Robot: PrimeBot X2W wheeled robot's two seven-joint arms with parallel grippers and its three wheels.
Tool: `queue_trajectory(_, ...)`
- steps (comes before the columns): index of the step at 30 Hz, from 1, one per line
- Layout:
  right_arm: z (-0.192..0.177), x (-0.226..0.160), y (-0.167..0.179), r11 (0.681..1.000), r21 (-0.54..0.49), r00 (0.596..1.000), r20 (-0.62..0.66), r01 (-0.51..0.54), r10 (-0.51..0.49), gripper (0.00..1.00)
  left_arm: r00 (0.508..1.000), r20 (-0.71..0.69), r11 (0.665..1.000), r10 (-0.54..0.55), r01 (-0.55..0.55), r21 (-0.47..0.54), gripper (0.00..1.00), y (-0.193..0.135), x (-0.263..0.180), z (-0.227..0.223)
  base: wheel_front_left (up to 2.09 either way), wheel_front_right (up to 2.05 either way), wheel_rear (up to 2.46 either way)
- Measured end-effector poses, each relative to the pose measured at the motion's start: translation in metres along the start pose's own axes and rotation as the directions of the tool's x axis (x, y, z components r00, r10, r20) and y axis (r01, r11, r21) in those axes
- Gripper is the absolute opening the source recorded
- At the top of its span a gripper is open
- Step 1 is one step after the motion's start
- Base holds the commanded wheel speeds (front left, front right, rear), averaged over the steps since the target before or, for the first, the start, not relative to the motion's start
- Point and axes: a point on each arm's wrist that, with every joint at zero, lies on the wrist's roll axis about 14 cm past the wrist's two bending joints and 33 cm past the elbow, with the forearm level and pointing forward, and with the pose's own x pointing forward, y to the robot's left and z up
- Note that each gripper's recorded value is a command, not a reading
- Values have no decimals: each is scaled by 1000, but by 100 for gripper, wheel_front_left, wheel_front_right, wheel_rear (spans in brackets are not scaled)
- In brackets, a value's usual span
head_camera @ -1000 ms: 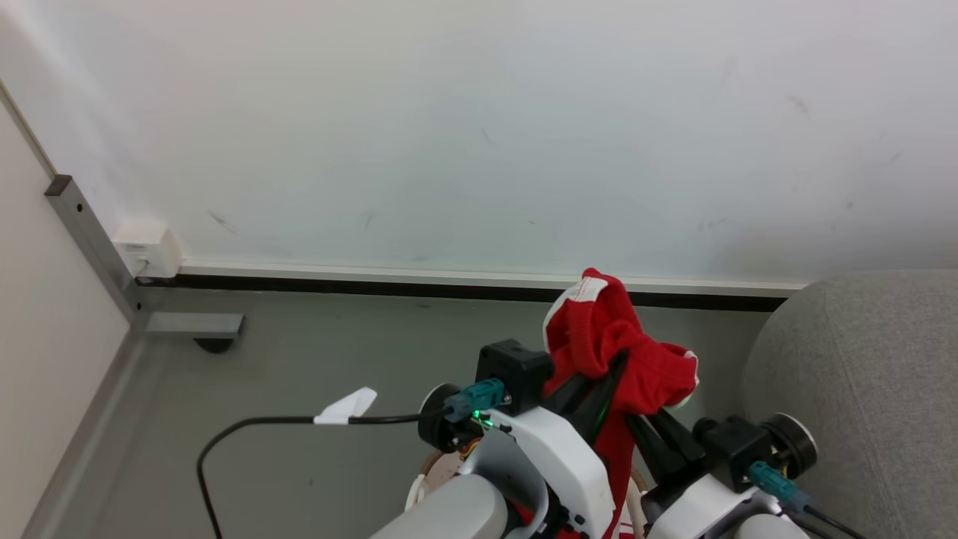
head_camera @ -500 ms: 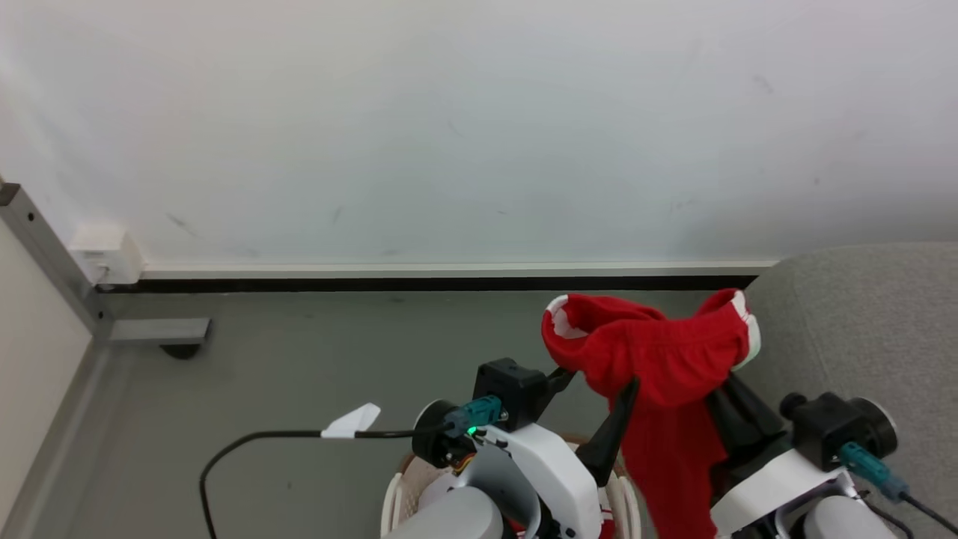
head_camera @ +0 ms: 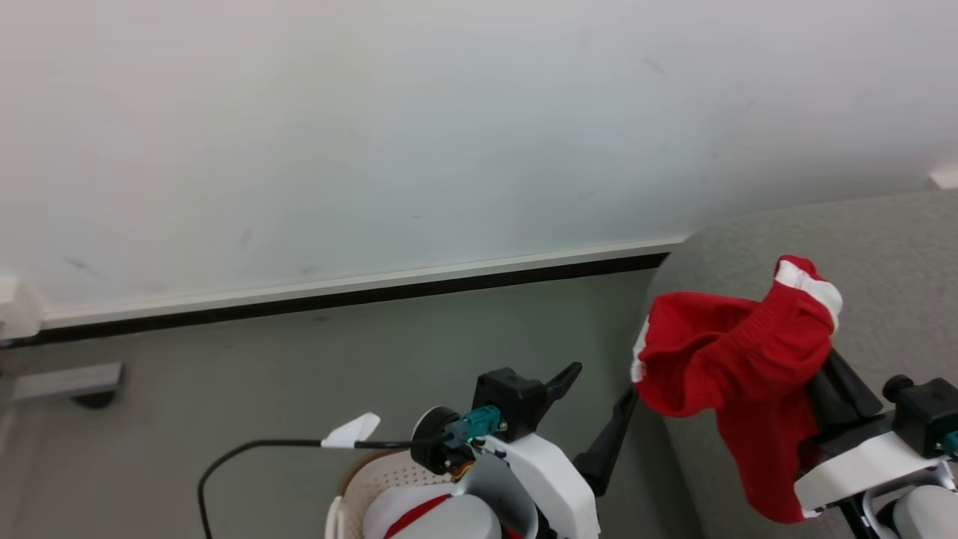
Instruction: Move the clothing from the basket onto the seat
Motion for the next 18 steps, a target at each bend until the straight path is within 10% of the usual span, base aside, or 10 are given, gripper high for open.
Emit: queue_trajectory(18,18,-78,-93,957,-66,959,10,282,-282,0,961,-35,962,-274,273,-22,100,-79,25,-18,0,0,0)
